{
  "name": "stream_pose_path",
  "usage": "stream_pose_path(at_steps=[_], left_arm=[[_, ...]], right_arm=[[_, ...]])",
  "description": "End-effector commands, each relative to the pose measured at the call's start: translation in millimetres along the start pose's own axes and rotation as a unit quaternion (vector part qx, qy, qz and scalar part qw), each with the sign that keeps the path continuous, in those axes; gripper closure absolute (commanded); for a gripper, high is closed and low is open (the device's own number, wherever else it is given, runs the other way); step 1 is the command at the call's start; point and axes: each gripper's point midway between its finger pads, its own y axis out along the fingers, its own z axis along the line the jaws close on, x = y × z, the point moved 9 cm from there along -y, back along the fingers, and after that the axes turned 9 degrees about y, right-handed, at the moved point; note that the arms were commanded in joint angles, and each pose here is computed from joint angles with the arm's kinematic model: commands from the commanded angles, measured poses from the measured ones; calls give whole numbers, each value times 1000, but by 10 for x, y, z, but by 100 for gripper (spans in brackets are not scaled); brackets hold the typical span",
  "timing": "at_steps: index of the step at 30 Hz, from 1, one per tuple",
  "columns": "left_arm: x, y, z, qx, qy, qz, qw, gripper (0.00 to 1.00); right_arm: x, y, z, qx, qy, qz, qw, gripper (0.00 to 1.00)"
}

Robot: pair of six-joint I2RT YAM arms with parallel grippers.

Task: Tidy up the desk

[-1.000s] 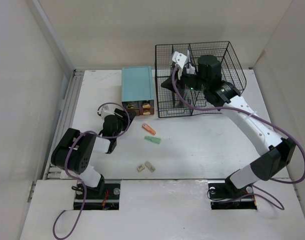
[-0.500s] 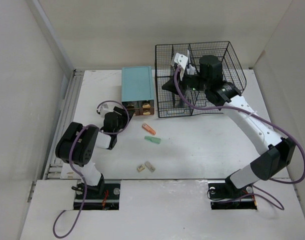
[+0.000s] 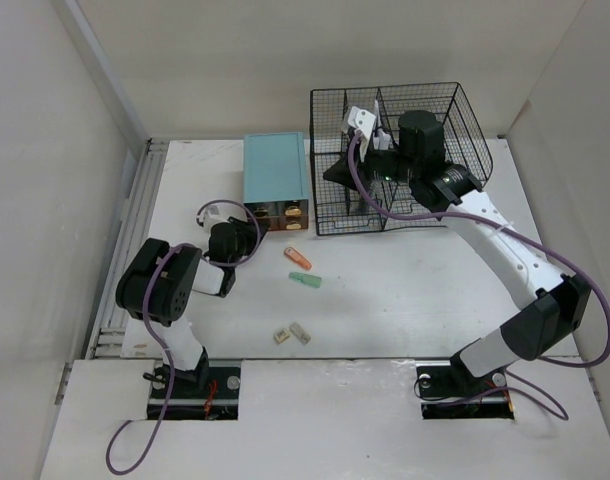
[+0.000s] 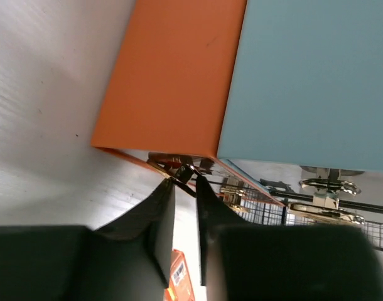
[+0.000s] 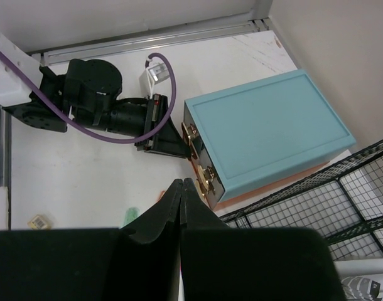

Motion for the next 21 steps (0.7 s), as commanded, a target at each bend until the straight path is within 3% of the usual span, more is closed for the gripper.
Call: stream_pose_path(at_steps=[1,9,21], left_arm=[[75,25,-26,-7,14,-24,1000,93],[-121,-381,147,-9,2,-7,1000,95],[-233,-577,123,-26,-4,12,1000,95]], right_arm=[[94,6,-8,11,-19,-23,999,100],[28,54,-20,23,-10,-14,1000,100],[-5,62,-14,28,-7,-11,1000,100]])
